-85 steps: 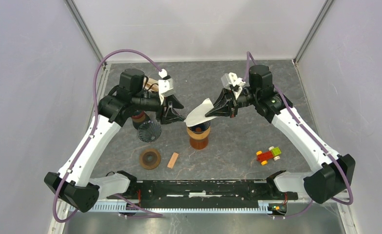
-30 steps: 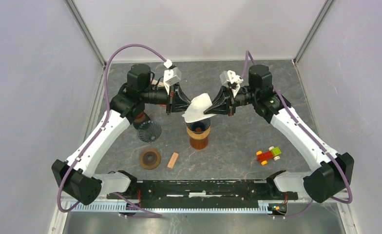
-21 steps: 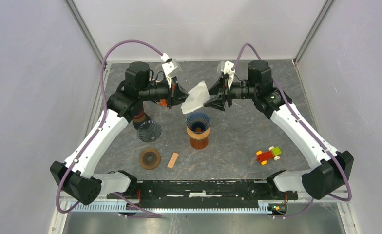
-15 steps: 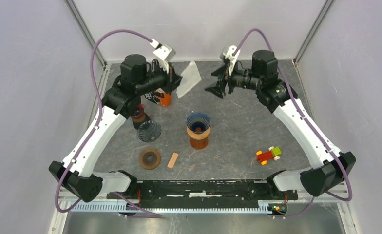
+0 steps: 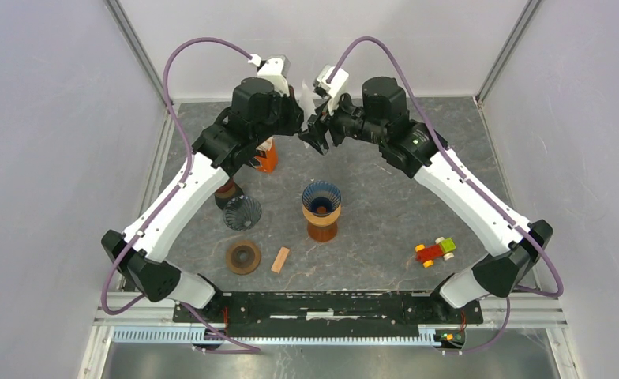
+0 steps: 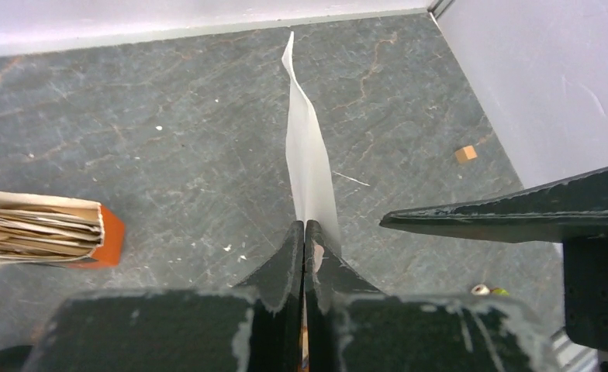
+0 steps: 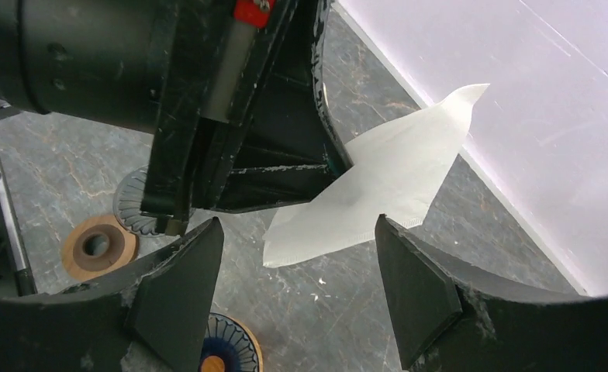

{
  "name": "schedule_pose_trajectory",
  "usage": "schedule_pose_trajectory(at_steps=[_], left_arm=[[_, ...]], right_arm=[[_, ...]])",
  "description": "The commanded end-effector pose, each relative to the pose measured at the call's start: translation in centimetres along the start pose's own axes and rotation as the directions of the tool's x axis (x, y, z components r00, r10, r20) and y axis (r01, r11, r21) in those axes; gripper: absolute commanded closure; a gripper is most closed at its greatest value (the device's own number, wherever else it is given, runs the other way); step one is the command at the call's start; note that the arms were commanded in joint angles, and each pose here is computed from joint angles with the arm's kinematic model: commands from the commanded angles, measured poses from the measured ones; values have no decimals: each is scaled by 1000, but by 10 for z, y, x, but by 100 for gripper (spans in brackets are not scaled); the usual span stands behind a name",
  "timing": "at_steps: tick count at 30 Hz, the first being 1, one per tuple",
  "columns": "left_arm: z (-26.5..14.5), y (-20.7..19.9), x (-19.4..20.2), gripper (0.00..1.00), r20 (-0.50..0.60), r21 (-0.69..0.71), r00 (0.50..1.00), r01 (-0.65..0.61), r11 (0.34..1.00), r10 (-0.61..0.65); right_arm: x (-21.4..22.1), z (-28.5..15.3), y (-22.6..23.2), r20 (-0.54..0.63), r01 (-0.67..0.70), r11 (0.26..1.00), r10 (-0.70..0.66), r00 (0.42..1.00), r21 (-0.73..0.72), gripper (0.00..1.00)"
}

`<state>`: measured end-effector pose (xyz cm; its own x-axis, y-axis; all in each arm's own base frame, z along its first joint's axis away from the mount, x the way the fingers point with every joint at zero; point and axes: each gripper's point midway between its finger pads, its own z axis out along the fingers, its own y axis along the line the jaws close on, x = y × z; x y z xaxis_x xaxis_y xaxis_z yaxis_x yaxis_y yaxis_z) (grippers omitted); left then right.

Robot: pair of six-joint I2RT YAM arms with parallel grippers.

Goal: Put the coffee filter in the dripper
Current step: Place the coffee filter in the coffee dripper.

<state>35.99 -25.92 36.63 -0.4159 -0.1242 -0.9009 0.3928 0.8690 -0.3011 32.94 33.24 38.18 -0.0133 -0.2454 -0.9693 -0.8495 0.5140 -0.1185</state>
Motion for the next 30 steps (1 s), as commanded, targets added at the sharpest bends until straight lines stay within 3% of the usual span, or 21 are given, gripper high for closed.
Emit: schedule_pose_trajectory(at_steps=[1,11,21,30], left_arm=[[-10,-11,-32,98,92,-8,983,159,987,-157],[-9,-17,-23,98,60,19,972,226,974,-227],[-12,-18,-18,98,60,40,977,200,979,-203],[-13,-14,-17,98,73,33,981,178,984,-180]], right_arm=[[-5,-4,-8,8,1,998,-1,1000,64,23],[11,0,-14,-25,-11,995,13,1000,103,27],[0,-8,-22,-13,19,989,-18,1000,144,44],[-1,-13,-27,-11,20,986,-19,1000,165,48]])
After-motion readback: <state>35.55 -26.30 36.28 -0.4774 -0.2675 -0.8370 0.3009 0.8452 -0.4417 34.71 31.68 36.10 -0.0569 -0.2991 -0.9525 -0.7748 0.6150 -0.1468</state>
